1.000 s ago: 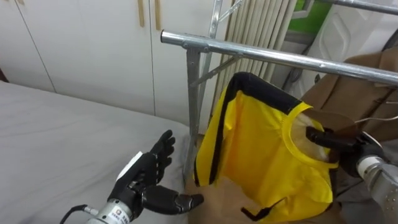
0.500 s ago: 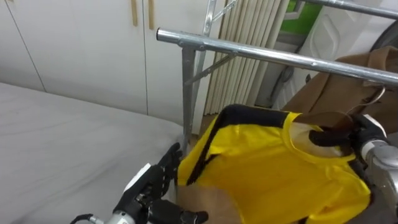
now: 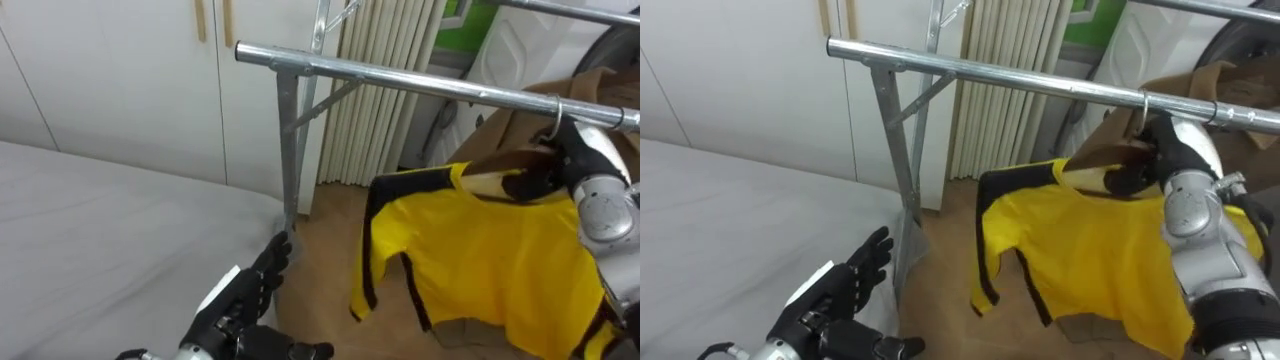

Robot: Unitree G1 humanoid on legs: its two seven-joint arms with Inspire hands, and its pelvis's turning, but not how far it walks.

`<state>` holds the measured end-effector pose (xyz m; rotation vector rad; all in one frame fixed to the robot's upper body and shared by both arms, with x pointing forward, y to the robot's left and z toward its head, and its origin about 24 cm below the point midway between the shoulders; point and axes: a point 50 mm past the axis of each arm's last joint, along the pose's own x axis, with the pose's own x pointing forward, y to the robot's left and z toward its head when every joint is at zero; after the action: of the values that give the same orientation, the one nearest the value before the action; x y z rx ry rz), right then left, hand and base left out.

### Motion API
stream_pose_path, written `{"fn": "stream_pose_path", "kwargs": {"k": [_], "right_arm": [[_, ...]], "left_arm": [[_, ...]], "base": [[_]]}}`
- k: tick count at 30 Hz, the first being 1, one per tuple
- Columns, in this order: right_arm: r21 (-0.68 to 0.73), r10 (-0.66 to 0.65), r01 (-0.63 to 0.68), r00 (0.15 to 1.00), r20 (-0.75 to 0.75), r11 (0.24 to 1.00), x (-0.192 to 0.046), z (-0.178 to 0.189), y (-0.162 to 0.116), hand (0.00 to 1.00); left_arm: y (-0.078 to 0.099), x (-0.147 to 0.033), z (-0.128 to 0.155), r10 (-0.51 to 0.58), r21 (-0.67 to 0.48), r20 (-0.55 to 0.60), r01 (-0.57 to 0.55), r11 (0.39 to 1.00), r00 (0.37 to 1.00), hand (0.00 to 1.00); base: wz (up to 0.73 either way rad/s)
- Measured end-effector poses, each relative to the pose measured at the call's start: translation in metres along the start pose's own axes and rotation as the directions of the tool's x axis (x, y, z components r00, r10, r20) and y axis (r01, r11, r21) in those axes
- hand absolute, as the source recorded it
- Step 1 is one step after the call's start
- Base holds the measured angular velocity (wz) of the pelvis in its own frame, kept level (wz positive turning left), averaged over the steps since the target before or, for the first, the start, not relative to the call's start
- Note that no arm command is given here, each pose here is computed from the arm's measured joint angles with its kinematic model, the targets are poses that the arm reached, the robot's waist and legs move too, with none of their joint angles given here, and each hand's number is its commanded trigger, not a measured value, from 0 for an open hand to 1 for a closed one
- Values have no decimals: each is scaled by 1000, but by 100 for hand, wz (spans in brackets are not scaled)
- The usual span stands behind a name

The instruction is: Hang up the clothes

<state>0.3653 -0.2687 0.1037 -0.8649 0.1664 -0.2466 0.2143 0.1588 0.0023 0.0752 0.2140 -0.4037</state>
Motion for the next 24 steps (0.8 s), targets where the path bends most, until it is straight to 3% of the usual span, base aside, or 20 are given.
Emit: {"fn": "stream_pose_path", "kwargs": {"k": [17,24], "right_arm": [[-12,-82,82,996,40,997,-1,4,1,100],[139,-76,71,997,33,988,-2,3,2,100]], "left_arm": [[-2,1,0,16,7,7,-16,1000,1000,0],[2,2,4,20,12,17,-20,1000,1000,0]], "base": [[1],[3]]}}
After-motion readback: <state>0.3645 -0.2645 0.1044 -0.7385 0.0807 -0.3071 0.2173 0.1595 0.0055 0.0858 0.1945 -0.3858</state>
